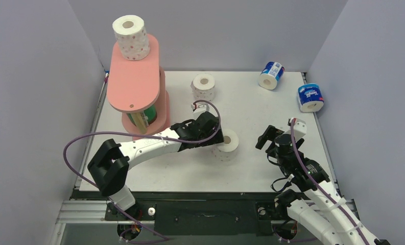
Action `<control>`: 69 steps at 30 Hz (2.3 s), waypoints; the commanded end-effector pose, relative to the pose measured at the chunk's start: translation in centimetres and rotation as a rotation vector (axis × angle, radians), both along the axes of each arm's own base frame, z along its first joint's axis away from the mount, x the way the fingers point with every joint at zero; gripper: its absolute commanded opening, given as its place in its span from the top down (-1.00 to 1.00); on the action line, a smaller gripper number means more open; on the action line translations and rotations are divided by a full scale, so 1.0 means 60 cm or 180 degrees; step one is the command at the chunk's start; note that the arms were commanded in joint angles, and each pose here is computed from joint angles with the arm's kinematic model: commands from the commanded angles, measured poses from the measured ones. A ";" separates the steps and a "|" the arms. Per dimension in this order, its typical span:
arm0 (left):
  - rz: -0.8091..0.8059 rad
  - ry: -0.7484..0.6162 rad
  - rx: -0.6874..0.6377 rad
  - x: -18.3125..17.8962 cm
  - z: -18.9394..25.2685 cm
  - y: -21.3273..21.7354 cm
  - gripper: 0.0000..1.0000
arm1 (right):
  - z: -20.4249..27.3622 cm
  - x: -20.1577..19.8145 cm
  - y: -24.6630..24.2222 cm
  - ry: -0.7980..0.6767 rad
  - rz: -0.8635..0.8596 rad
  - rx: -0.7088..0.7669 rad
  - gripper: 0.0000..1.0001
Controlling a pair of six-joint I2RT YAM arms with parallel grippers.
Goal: Place and organize the paper towels onto the shelf
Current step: Pick up the paper towel from the center of the board, then place the paper towel on the shelf.
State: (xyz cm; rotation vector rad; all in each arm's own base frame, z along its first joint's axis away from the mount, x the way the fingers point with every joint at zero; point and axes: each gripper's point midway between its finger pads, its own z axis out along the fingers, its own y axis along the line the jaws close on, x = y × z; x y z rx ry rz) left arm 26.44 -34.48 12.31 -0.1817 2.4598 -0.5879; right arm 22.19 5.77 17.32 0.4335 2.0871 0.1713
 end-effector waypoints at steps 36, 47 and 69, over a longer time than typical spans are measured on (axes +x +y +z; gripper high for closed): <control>-0.0182 -0.0208 -0.0092 0.012 0.031 -0.042 0.70 | -0.001 0.008 0.002 -0.0048 -0.0044 0.0062 -0.76; -0.0243 -0.0574 -0.0202 -0.002 0.161 -0.031 1.00 | 0.020 0.015 0.004 -0.0141 -0.0038 0.0070 -0.76; 0.0877 -0.2466 -0.0535 -0.012 0.620 0.246 1.00 | 0.040 0.023 0.009 -0.0213 0.0015 0.0074 -0.76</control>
